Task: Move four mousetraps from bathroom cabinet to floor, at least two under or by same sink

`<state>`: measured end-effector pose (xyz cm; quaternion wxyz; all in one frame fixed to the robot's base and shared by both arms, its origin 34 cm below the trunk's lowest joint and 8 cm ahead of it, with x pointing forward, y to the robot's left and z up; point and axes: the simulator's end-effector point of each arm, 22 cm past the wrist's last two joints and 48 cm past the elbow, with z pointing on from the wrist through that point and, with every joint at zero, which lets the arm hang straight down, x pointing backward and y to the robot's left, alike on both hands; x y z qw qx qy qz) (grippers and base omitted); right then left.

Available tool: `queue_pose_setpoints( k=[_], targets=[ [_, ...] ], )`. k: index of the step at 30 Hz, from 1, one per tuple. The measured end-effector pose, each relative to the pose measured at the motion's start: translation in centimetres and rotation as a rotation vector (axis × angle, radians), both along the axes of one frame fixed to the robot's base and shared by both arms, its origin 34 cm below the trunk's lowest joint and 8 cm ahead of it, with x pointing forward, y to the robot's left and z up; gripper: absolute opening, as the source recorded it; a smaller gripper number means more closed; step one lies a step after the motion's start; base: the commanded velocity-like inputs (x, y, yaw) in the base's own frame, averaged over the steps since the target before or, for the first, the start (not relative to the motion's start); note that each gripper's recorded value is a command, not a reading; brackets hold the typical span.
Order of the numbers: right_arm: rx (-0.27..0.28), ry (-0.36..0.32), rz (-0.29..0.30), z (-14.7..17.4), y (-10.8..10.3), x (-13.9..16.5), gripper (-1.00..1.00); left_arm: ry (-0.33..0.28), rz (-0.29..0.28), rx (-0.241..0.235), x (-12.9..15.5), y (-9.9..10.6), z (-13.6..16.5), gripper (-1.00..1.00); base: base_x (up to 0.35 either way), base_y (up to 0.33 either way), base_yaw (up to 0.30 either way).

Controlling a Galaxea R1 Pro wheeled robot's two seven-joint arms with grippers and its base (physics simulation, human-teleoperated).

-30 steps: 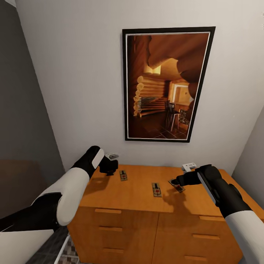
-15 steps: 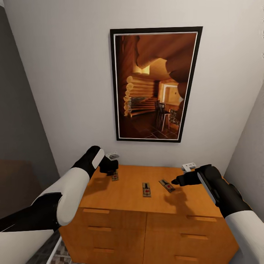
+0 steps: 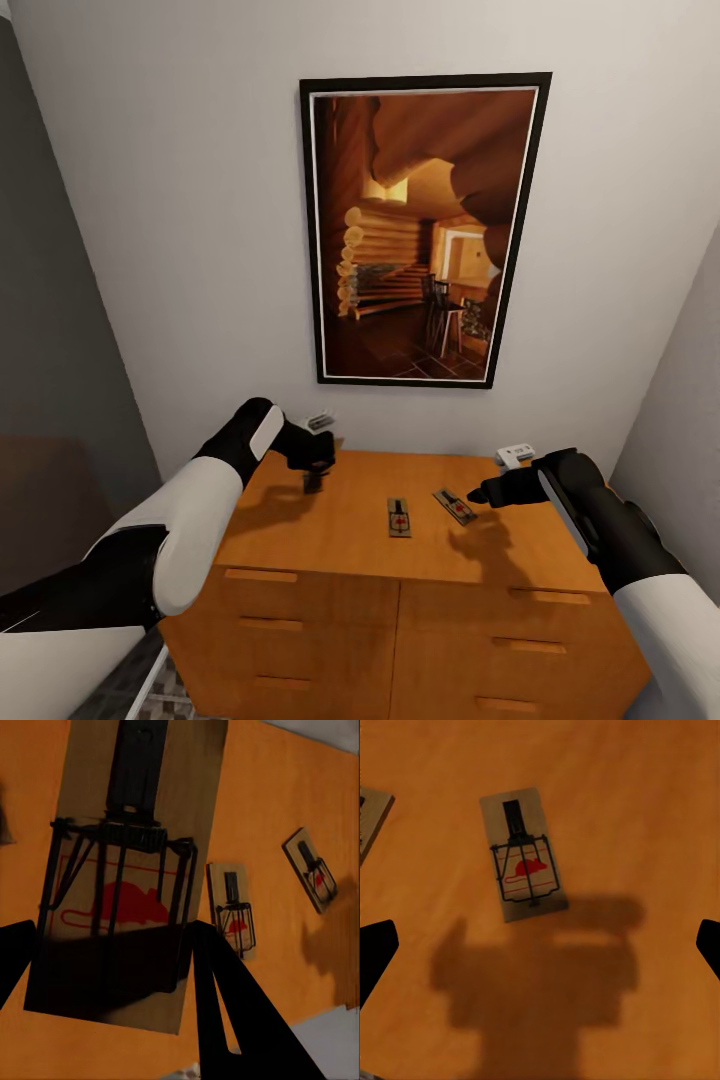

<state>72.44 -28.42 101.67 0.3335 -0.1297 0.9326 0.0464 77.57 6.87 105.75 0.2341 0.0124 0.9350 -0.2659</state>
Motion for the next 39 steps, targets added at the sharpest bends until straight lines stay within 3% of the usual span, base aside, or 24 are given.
queue_pose_setpoints(
  k=[13, 17, 20, 21, 23, 26, 27, 28, 35, 39],
  targets=[
    [0.000, 0.001, 0.001, 0.0, 0.1, 0.0, 1.00, -0.007, -0.021, -0.032, -0.1, -0.5, 0.5, -1.00, 0.000, 0.000, 0.000],
    [-0.001, 0.000, 0.001, 0.0, 0.1, 0.0, 1.00, -0.011, -0.037, -0.068, -0.2, -1.0, 0.9, -1.00, 0.000, 0.000, 0.000],
    [-0.002, 0.000, 0.000, 0.0, 0.0, 0.0, 1.00, -0.019, -0.057, -0.118, -0.3, -1.5, 1.6, -1.00, 0.000, 0.000, 0.000],
    [-0.003, 0.002, 0.000, -0.1, 0.0, 0.0, 1.00, -0.030, -0.071, -0.169, -0.2, -1.3, 2.4, -1.00, 0.000, 0.000, 0.000],
    [-0.003, 0.006, -0.001, -0.3, 0.0, -0.1, 1.00, -0.032, -0.072, -0.180, -0.2, -1.1, 2.6, -1.00, 0.000, 0.000, 0.000],
    [-0.004, 0.065, -0.025, -2.5, -1.1, -0.7, 1.00, -0.034, -0.074, -0.192, -0.2, -0.9, 2.8, -1.00, 0.000, 0.000, 0.000],
    [-0.005, 0.138, -0.054, -5.1, -2.2, -1.7, 1.00, -0.036, -0.074, -0.195, -0.1, -0.9, 2.8, -1.00, 0.000, 0.000, 0.000],
    [-0.001, 0.153, -0.058, -5.6, -2.3, -1.8, 1.00, -0.036, -0.075, -0.195, -0.1, -0.9, 2.9, -1.00, 0.000, 0.000, 0.000],
    [0.009, 0.161, -0.078, -4.6, -2.7, -0.2, 1.00, -0.038, -0.074, -0.199, -0.1, -0.9, 3.0, -1.00, 0.000, 0.000, 0.000],
    [0.031, 0.175, -0.084, -3.9, -1.9, 1.0, 1.00, -0.039, -0.077, -0.205, -0.2, -1.0, 3.1, -1.00, 0.000, 0.000, 0.000]
  ],
)
